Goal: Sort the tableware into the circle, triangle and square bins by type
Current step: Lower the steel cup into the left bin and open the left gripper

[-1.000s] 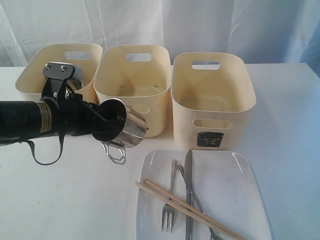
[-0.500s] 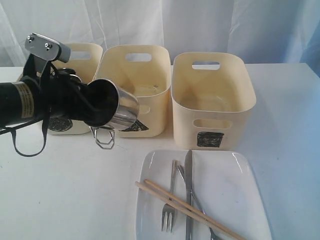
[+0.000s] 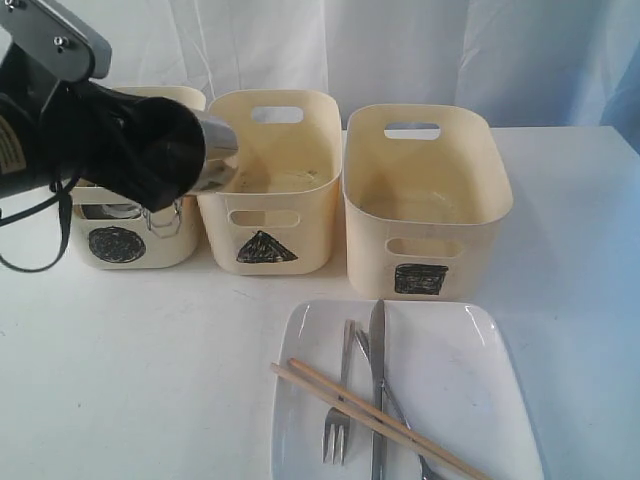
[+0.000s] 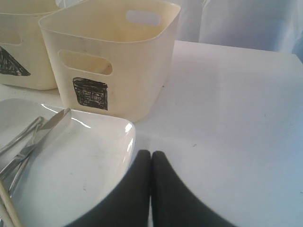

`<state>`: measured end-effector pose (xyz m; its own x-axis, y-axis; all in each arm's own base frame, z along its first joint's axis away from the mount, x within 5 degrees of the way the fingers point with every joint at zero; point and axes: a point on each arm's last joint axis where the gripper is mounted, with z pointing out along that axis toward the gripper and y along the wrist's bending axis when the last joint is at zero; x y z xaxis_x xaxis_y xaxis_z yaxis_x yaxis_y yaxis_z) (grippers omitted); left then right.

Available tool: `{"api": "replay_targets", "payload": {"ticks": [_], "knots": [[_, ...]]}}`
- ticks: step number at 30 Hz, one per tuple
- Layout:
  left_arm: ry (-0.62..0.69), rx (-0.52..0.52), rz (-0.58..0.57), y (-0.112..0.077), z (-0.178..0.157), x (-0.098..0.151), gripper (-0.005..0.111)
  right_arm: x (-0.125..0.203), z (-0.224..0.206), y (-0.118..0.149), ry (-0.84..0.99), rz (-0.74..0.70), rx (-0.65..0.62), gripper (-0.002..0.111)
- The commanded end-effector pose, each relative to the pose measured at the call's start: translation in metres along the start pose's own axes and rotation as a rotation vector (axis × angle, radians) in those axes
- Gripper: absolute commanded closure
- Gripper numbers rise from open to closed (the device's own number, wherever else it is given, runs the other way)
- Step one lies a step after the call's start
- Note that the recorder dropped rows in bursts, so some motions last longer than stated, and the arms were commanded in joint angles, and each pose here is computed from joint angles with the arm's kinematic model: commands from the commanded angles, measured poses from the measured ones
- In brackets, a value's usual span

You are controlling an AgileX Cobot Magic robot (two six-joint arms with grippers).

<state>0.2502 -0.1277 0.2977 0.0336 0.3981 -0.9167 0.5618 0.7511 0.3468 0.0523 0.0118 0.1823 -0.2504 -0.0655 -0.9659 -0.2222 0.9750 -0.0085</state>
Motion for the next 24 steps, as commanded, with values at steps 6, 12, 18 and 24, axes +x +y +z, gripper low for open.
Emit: {"api": "replay_targets", "payload": {"ticks": [6, 12, 18, 24], "knots": [[-0.036, -0.296, 0.026, 0.058, 0.012, -0.018, 0.105, 0.0, 0.0, 0.0, -0.006, 0.004, 0.004, 0.108], [0.005, -0.348, 0.017, 0.083, 0.048, 0.003, 0.105, 0.0, 0.0, 0.0, -0.006, 0.004, 0.004, 0.108], [0.046, -0.397, -0.107, 0.103, 0.09, 0.024, 0.105, 0.0, 0.0, 0.0, -0.006, 0.004, 0.004, 0.108], [0.054, -0.407, -0.205, 0.11, 0.128, 0.042, 0.105, 0.0, 0.0, 0.0, -0.006, 0.004, 0.004, 0.108]]}}
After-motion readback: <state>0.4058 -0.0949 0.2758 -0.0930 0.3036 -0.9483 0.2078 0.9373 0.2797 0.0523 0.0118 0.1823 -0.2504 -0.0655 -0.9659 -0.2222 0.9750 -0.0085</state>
